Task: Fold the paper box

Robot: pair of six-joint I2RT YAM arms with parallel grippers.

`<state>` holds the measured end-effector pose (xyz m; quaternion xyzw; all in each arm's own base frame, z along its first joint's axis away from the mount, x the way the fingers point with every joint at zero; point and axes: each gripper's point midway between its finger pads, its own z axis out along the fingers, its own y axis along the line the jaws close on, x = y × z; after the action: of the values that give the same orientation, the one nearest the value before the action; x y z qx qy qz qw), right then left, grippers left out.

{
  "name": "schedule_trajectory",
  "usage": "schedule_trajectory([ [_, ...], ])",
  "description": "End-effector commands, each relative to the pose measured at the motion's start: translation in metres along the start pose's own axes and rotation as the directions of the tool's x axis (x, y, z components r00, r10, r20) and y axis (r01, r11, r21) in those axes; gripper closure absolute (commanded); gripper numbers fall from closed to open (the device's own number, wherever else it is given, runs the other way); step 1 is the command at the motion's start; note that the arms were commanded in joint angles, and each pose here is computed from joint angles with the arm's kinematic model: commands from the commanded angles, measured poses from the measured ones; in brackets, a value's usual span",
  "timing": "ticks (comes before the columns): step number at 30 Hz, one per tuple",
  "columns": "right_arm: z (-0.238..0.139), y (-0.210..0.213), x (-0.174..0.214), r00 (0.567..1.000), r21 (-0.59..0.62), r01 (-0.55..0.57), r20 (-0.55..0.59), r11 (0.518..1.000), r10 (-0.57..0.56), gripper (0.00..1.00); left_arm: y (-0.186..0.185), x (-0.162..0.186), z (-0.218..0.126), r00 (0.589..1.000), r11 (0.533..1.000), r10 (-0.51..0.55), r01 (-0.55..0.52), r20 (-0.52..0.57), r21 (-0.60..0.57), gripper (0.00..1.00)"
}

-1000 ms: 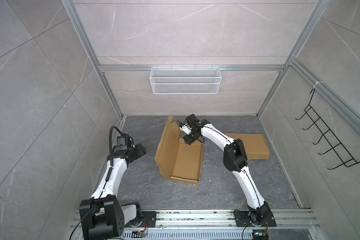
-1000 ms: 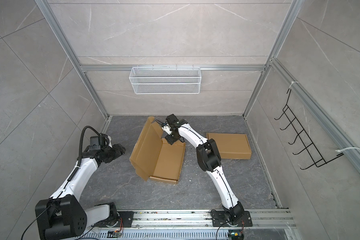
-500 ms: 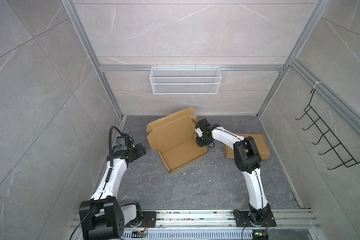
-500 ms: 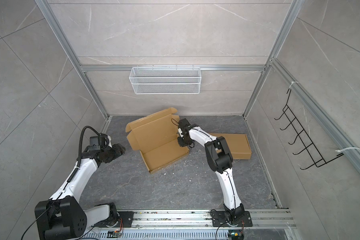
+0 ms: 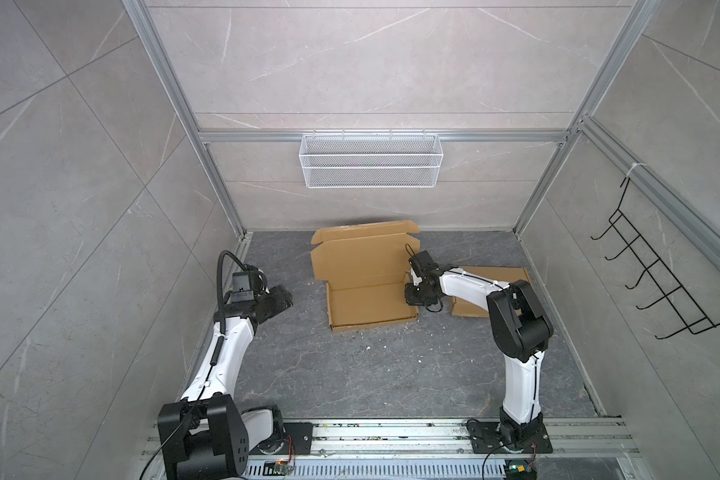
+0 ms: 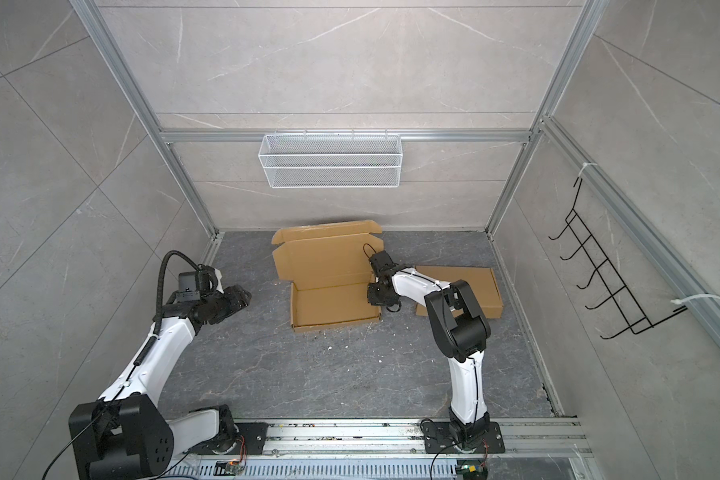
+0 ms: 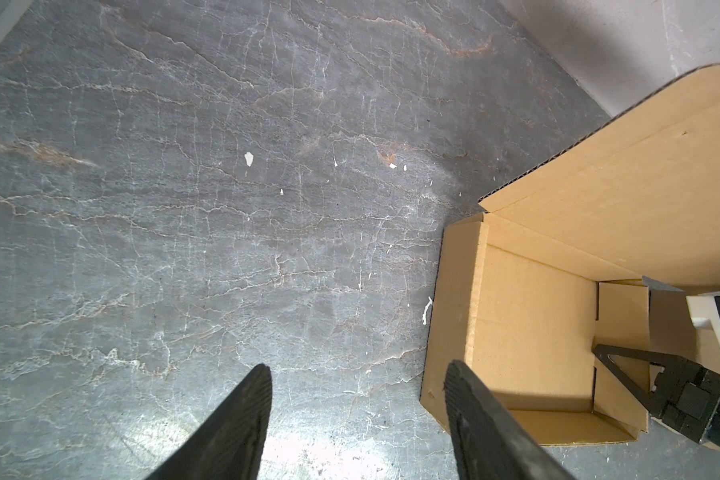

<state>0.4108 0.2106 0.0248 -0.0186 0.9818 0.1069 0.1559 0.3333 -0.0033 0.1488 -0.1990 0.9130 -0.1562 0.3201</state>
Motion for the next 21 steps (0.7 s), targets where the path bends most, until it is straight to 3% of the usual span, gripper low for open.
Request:
schedule_trajectory([
  [1,-0.024,0.008,-0.012,0.998,-0.024,0.004,0.065,1.000,-0.002,0.52,-0.017,-0.018,-0.013,0.997,0.998,0.017,-0.021,0.073,0.060,0.31],
  [6,-0.054,0.017,-0.020,0.992,-0.072,0.050,0.120,0.996,-0.041,0.32,-0.022,-0.028,-0.019,0.994,0.997,0.037,-0.044,0.104,0.068,0.31],
  [14,-0.121,0.009,-0.029,0.962,-0.083,0.130,0.252,0.988,-0.106,0.18,-0.034,-0.056,-0.043,0.966,0.987,0.139,-0.154,0.219,0.053,0.28],
  [17,-0.157,-0.003,-0.033,0.919,-0.012,0.172,0.363,0.985,-0.156,0.12,-0.036,-0.068,-0.060,0.937,0.979,0.189,-0.204,0.293,0.021,0.24],
  [19,-0.179,-0.014,-0.037,0.873,0.047,0.168,0.456,0.985,-0.170,0.01,-0.038,-0.074,-0.068,0.917,0.973,0.213,-0.230,0.338,0.011,0.17],
  [21,-0.196,-0.028,-0.043,0.828,0.096,0.117,0.541,0.989,-0.150,0.01,-0.036,-0.079,-0.073,0.899,0.974,0.212,-0.227,0.384,-0.007,0.07],
])
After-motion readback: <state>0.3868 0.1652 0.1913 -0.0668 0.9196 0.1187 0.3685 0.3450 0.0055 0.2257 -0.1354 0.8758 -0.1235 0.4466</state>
